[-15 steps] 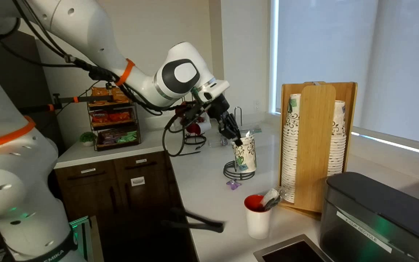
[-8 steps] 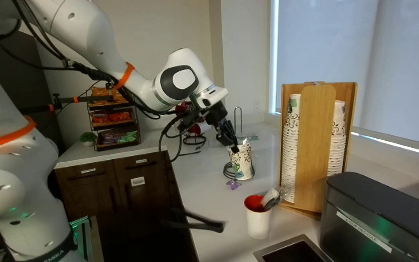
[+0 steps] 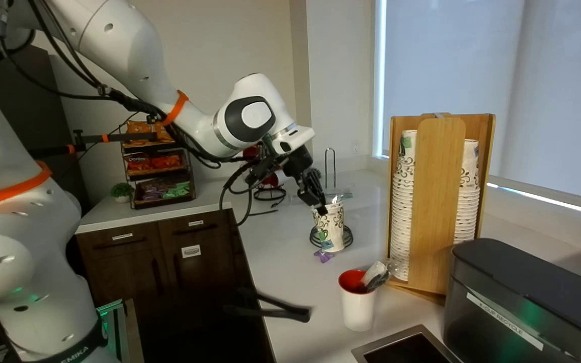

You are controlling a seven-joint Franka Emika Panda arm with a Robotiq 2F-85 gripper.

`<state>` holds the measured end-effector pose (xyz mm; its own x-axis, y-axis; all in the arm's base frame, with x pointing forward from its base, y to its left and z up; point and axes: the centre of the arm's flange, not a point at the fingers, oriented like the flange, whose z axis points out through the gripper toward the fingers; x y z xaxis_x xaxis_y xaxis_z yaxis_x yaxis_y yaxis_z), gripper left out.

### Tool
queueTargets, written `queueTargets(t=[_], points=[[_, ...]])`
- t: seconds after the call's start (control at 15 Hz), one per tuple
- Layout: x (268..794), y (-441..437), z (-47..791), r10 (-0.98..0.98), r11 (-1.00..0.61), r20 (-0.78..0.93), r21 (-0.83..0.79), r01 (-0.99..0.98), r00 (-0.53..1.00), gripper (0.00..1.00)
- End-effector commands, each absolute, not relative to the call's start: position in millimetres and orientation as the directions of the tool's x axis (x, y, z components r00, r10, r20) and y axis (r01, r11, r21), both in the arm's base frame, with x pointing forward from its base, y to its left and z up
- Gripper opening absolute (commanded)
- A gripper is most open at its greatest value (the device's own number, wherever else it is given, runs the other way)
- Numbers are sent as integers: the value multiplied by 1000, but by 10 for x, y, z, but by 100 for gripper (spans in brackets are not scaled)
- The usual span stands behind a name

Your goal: Pick up the paper cups on the left and move them to the right

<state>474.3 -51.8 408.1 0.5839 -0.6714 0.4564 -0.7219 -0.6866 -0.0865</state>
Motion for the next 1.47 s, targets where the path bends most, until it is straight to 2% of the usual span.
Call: queueTargets(t=[0.0,0.2,0.27,0.8,0.93,1.4], points=[[4749,-500,4051,-669,-689,453,-82,-720,589,10],[4755,-490,4018,-668,-691,448,-78,-719,594,10],[4756,-490,4019,-668,-691,448,-78,-719,594,2],[5098,-465,3552,-707,-695,367,-203,-690,604,2],[5184,-462,3414,-698,-694,398,-175,-698,595,2],[5516,-529,2959,-706,-695,324,-147,-704,629,2]])
